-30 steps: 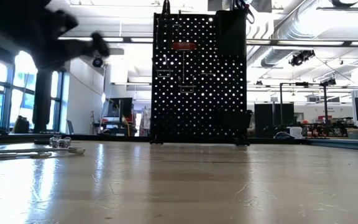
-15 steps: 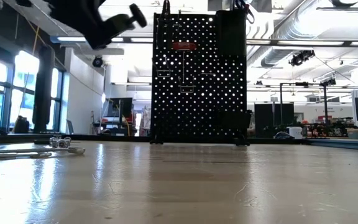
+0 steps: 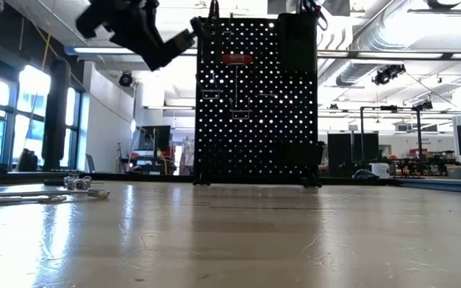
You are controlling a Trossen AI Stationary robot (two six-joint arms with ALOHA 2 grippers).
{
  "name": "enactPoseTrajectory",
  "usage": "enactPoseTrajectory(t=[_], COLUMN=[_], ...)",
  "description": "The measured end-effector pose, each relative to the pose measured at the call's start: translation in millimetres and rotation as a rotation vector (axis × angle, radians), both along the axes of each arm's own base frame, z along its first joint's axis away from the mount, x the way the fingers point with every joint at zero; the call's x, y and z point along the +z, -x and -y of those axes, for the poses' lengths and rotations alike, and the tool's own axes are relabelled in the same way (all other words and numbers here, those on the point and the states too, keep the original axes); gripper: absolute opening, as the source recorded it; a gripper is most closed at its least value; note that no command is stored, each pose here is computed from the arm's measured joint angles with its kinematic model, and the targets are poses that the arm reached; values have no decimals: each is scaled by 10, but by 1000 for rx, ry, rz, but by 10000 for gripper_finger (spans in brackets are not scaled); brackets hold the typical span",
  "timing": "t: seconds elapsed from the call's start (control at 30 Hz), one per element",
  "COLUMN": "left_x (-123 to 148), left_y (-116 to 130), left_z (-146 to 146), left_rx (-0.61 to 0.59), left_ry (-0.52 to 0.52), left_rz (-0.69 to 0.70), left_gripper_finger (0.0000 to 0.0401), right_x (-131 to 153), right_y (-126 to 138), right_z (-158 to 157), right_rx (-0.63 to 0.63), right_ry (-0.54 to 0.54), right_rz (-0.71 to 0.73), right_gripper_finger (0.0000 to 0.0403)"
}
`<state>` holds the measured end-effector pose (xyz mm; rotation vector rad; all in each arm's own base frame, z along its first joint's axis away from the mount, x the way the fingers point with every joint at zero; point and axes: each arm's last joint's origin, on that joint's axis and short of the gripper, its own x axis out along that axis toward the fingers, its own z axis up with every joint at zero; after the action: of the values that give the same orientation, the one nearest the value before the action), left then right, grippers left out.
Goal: Hang tools onto peg board
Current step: Hang the c-clamp on the peg board
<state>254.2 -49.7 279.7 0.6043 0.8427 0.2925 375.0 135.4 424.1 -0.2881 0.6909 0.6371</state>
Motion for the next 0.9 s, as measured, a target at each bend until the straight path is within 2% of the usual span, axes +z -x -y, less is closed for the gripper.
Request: enactPoseTrajectory(t=[0.17,0.27,0.57,0.9], left_x=[-25,-42,-129,-347], left_y=[-66,-99,-261,-560], left_z=[-94,-126,-226,-385], left_rx=[-4,-23,-21,15], left_ry=[-22,1,-11,-75], left_rz=[-19,-27,-24,-13], left_gripper_finger=[71,71,71,71], right_x=[80,169,511,781], right_y=[-84,-28,447,944], right_z=[82,197,566,886], right_rx=[128,131,103,91], right_ry=[-113,-110,-74,-105], right_rz=[84,112,120,123], right_gripper_finger=[177,177,177,177])
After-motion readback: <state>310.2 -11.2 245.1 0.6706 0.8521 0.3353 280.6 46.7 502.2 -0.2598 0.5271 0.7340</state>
